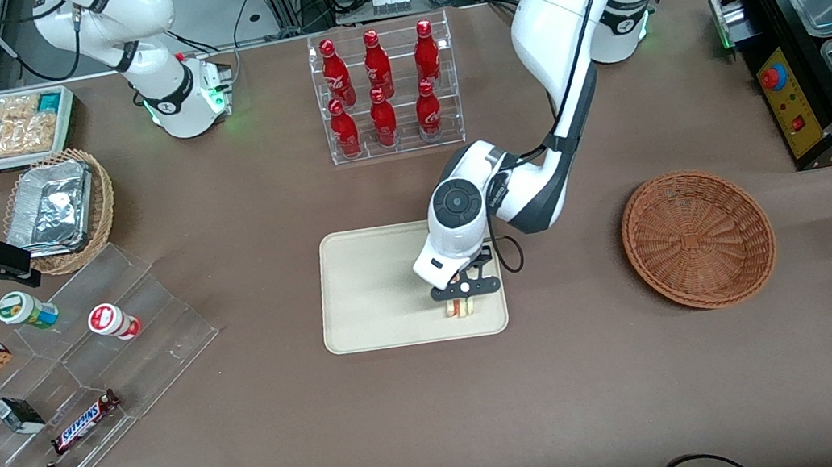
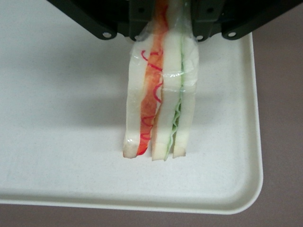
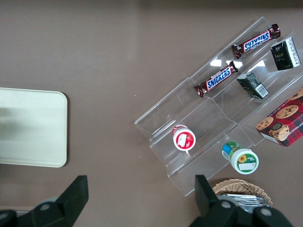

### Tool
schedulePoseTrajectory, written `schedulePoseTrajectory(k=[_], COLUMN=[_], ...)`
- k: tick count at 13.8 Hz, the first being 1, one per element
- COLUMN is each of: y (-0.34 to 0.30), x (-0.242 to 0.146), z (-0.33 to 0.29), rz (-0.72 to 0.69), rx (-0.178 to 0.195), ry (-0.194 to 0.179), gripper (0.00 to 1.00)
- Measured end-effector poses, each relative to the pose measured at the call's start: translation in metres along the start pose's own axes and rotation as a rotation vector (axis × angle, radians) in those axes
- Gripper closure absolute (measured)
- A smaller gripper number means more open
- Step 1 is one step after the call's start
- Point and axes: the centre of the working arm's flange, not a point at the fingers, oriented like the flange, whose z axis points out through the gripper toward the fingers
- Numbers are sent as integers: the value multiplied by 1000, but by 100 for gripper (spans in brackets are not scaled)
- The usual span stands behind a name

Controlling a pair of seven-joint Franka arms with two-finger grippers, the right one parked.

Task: Place sandwich from basket to tray
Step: 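Lower the sandwich onto the tray and open the left gripper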

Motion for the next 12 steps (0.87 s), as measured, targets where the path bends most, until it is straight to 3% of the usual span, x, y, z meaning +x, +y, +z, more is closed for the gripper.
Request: schedulePoseTrajectory(k=[2,3,9,10,12], y=[0,-1,-8,-13,-41], x=[0,0,12,16,31], z=[0,0,-13,-29,-84], rz=[-1,-2,-89,-108,-152], rx=[4,6,6,15,38], ry=[-5,-6,12,8,-16], gripper=[77,70,6,0,0])
